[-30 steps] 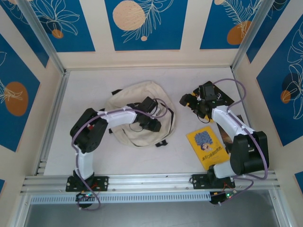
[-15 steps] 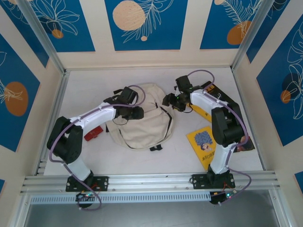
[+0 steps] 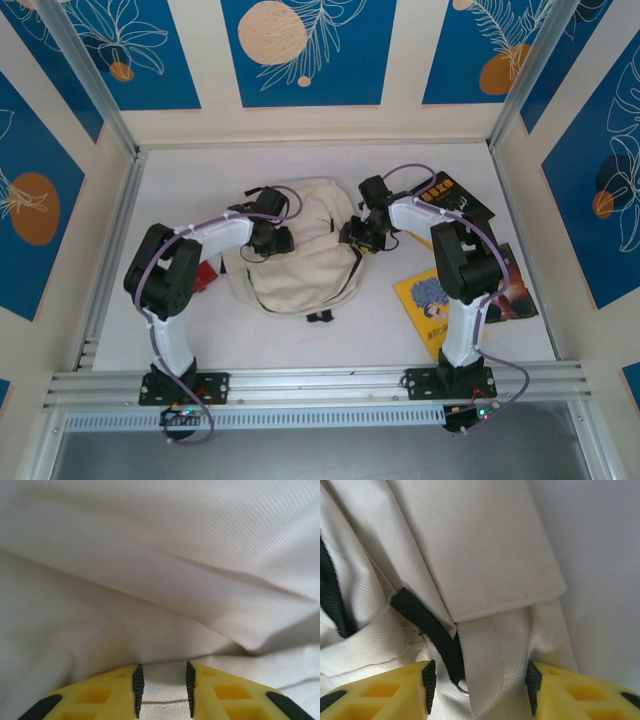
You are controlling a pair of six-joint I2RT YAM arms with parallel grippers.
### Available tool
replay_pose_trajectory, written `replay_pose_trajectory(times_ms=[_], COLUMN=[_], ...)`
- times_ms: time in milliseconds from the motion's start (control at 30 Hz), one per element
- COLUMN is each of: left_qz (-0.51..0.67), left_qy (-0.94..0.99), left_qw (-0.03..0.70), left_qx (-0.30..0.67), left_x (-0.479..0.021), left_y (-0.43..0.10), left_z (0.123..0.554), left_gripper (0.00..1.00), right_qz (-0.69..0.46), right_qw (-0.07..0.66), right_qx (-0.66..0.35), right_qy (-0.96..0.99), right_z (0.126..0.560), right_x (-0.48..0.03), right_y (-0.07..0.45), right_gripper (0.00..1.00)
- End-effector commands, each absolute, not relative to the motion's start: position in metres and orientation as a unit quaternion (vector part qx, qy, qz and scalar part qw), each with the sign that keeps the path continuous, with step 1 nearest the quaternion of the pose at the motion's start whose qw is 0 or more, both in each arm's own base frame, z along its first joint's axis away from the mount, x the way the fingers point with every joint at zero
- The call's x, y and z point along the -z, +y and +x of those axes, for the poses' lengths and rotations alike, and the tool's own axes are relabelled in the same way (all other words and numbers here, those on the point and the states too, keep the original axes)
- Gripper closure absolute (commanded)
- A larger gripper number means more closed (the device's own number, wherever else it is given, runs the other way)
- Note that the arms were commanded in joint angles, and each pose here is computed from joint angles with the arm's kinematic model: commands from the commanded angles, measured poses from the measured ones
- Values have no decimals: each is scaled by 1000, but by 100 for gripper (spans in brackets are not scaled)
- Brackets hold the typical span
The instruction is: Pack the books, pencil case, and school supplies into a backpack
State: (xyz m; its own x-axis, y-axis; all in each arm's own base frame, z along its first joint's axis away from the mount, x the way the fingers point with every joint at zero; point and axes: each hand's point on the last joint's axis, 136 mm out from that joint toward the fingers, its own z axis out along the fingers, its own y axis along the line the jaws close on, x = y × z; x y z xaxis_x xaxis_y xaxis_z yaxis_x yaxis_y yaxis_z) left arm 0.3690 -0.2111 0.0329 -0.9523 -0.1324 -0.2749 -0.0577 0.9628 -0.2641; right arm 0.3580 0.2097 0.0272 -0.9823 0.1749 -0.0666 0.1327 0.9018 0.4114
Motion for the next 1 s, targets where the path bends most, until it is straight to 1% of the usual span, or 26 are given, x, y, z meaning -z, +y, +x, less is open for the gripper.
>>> replay_pose_trajectory(times_ms=[0,167,267,333,433,567,667,800,967], left_qz=[-61,-52,-36,-28,-14,20,44,76,94], left_qy=[983,979,974,971,965,962,959,960,963], left_qw=[139,158,180,187,192,184,169,143,131], left_qx=[108,118,131,147,178,201,221,231,217], left_x=[-16,-27,-51,-69,-93,-109,-112,-106,-90], left_y=[-196,-192,-196,-201,-210,-228,-250,-283,-314], left_z=[388,421,429,427,413,384,360,329,314], left_gripper=[68,67,62,58,53,51,51,54,58], right_qz=[68,35,53,70,88,101,116,146,164], right_qw=[5,-2,26,48,75,78,69,68,62], right_qx=[-260,-313,-289,-279,-287,-290,-282,-292,-305], right_qy=[963,949,955,957,951,949,950,943,936], right_z=[318,293,301,309,320,327,331,341,348], right_x=[-39,-55,-62,-68,-81,-81,-73,-69,-65], right_y=[242,282,269,255,239,228,221,211,206], right_gripper=[48,48,46,42,38,39,42,49,53])
